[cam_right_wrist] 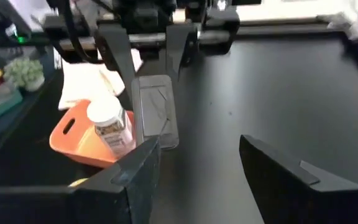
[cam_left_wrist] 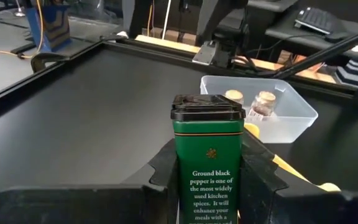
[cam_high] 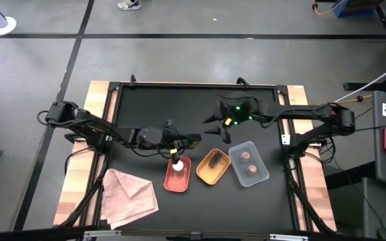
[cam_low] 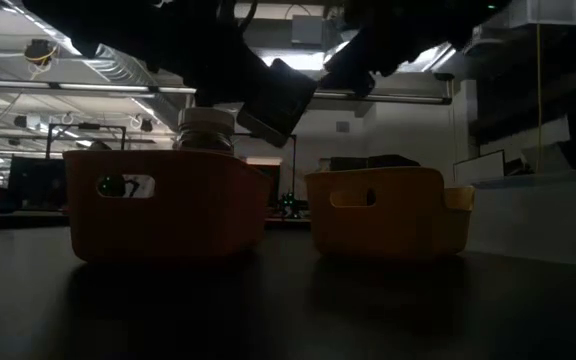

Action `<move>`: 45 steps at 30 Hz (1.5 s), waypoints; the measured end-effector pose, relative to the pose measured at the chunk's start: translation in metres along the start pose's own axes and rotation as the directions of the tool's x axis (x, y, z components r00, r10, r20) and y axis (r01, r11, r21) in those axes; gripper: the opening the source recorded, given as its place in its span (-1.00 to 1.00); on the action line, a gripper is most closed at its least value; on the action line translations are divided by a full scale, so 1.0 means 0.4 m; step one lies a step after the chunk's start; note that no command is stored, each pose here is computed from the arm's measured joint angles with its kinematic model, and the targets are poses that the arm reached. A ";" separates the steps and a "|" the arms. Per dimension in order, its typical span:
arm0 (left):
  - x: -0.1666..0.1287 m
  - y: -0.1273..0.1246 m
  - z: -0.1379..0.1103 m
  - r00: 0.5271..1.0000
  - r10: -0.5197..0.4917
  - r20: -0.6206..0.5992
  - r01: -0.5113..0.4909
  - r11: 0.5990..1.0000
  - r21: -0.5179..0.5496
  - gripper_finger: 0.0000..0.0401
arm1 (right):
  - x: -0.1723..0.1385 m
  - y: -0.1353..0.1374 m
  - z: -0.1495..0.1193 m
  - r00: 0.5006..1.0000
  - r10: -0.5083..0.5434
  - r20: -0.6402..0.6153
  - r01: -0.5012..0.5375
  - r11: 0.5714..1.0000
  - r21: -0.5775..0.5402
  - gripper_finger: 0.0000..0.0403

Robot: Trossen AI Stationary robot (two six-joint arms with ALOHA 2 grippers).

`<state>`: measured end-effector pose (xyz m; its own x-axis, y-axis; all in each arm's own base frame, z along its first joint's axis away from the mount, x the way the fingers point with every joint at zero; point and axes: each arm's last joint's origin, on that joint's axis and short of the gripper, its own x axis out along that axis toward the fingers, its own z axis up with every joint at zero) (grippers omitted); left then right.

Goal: Sort spices by type
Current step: Put the black spice can into the yellow bin

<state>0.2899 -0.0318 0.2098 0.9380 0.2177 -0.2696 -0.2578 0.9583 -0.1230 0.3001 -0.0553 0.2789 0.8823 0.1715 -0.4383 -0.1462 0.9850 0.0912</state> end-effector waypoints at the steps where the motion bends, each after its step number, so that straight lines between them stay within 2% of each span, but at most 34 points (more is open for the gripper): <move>1: 0.000 0.000 -0.001 1.000 0.001 -0.002 -0.001 1.000 0.001 -0.50 | 0.009 -0.004 0.006 1.000 0.010 -0.019 -0.010 1.000 0.003 0.10; 11: 0.000 0.000 -0.001 1.000 0.002 -0.005 -0.001 0.999 0.036 -0.50 | 0.058 -0.012 0.013 0.984 0.159 -0.075 -0.159 0.987 -0.005 0.10; 20: 0.000 0.000 -0.001 1.000 0.001 -0.005 -0.001 0.999 0.037 -0.50 | 0.088 0.014 0.008 0.979 0.190 -0.080 -0.194 0.980 -0.051 0.10; 29: 0.000 0.001 0.000 1.000 0.005 -0.005 -0.004 0.999 0.036 -0.50 | 0.135 0.050 0.006 0.996 0.054 -0.070 -0.063 0.991 -0.122 0.10; 45: 0.000 0.002 -0.004 1.000 0.006 -0.021 -0.005 0.998 0.069 -0.50 | 0.157 0.043 -0.007 0.995 0.060 -0.078 -0.068 0.992 -0.105 0.09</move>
<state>0.2892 -0.0315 0.2081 0.9314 0.2196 -0.2904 -0.2454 0.9678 -0.0552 0.3517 -0.0276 0.2505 0.8344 0.2309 -0.5005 -0.2518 0.9674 0.0265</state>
